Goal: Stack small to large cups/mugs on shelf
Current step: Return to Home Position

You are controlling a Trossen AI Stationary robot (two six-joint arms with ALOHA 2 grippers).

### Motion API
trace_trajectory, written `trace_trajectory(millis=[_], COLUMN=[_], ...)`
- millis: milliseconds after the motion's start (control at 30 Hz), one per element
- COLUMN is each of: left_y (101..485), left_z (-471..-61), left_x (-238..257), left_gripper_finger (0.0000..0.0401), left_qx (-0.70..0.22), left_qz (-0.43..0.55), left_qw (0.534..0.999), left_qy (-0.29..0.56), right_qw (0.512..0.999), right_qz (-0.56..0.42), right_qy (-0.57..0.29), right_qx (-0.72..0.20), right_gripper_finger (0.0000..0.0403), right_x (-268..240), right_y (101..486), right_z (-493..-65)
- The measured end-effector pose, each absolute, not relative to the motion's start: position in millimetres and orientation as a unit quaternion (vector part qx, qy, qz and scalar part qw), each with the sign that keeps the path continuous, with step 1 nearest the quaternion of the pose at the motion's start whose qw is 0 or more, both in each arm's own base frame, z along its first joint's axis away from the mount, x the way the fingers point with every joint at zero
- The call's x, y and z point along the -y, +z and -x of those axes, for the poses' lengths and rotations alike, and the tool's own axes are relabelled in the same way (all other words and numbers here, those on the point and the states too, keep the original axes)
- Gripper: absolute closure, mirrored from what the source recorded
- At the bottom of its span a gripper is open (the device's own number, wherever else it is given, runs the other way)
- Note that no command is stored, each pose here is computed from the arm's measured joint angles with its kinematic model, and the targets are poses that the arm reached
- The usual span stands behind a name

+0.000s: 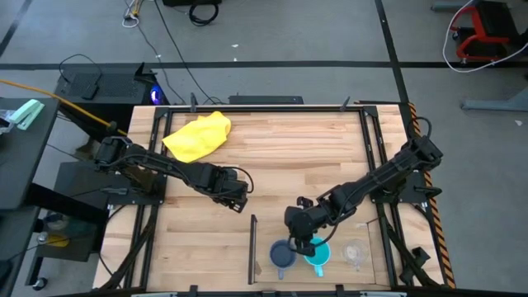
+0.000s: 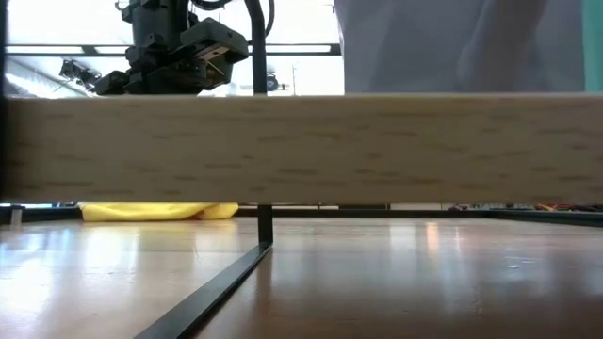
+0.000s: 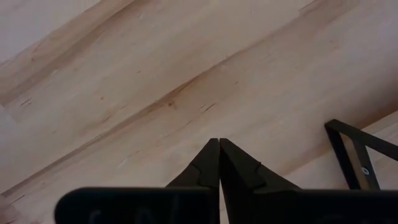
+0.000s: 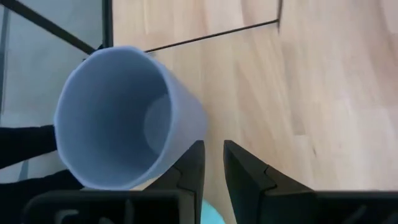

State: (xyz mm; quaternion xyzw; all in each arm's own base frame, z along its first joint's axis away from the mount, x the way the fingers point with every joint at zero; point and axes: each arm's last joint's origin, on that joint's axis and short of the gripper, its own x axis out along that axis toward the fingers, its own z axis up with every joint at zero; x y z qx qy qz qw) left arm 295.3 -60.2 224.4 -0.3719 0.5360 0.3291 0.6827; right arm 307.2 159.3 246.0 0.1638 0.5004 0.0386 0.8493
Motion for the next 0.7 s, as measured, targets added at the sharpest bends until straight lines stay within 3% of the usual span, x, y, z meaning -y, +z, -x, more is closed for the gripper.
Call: trace_trajectory(millis=[333, 700], left_y=[224, 225], left_z=[-296, -296], left_x=[59, 59], left_gripper_finger=[0.0372, 0.0376], left_qx=[-0.529, -0.523], left_qz=[0.367, 0.362], left_qw=[0.688, 0.692], left_qy=[0.336, 0.341], right_qw=[0.827, 0.799], right_qz=[-0.189, -0.163], right_qy=[-0.018, -0.108], right_qx=[-0.529, -0.569], right_gripper_finger=[0.0337, 0.0337], right_x=[-135, -169], right_y=[269, 277], right_z=[-283, -220])
